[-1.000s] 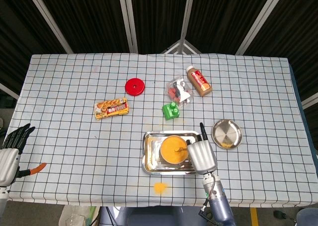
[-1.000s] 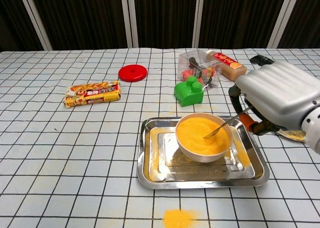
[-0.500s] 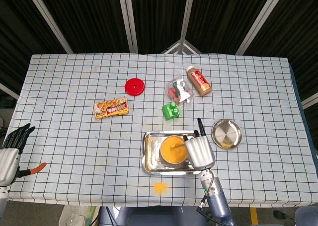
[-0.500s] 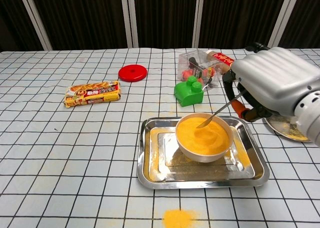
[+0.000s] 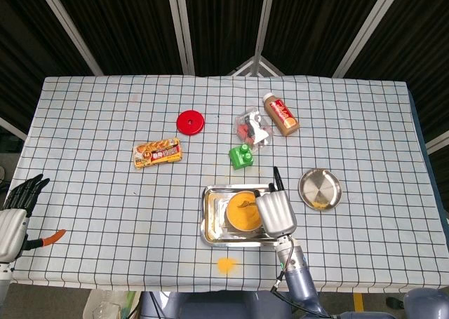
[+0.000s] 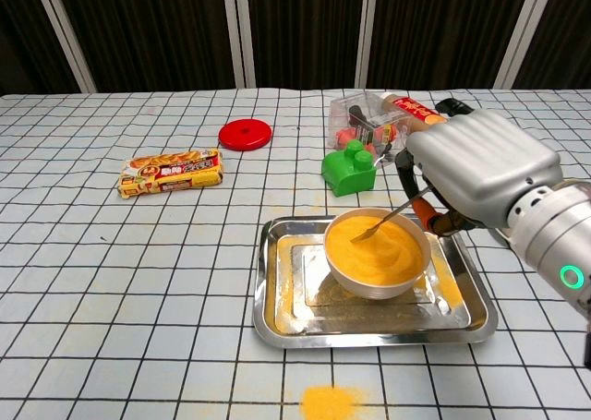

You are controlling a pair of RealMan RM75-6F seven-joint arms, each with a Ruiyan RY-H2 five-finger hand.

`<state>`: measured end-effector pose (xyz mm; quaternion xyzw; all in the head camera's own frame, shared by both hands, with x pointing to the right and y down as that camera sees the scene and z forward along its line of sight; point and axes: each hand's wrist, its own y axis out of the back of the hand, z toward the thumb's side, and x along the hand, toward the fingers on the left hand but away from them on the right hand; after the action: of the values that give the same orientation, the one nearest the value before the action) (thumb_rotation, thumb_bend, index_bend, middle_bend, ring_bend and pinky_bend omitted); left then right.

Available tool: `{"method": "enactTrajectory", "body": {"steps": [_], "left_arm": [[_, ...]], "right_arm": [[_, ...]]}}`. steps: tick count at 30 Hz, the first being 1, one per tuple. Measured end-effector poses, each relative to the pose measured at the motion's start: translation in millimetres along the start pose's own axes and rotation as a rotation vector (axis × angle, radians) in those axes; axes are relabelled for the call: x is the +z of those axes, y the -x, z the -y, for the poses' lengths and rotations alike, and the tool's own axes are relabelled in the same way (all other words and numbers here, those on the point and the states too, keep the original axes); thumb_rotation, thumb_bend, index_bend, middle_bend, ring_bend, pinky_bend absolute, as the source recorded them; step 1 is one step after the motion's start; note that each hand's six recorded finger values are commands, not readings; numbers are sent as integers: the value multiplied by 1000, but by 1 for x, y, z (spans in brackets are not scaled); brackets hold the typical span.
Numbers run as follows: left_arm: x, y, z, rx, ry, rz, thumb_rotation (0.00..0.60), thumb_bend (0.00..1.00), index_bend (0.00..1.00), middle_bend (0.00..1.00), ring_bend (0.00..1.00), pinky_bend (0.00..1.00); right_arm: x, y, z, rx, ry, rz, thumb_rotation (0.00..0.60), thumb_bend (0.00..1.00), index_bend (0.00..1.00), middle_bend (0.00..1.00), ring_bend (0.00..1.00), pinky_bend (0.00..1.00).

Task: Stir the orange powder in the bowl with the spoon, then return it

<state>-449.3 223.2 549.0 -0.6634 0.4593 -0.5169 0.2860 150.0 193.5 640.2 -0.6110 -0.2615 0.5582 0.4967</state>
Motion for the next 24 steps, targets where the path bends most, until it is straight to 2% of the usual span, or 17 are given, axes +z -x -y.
{"method": "enactTrajectory", "body": {"steps": [16, 24], "left_arm": [[1, 1, 0, 2, -2, 2, 600, 0, 31, 0, 0, 0], [1, 0, 0, 1, -2, -1, 600, 0, 31, 0, 0, 0]], "right_arm": [[-10, -18, 5, 55, -41, -10, 600, 761, 914, 788, 425, 0], [-18, -24, 3, 60, -40, 1, 600, 762, 914, 788, 432, 0]]}}
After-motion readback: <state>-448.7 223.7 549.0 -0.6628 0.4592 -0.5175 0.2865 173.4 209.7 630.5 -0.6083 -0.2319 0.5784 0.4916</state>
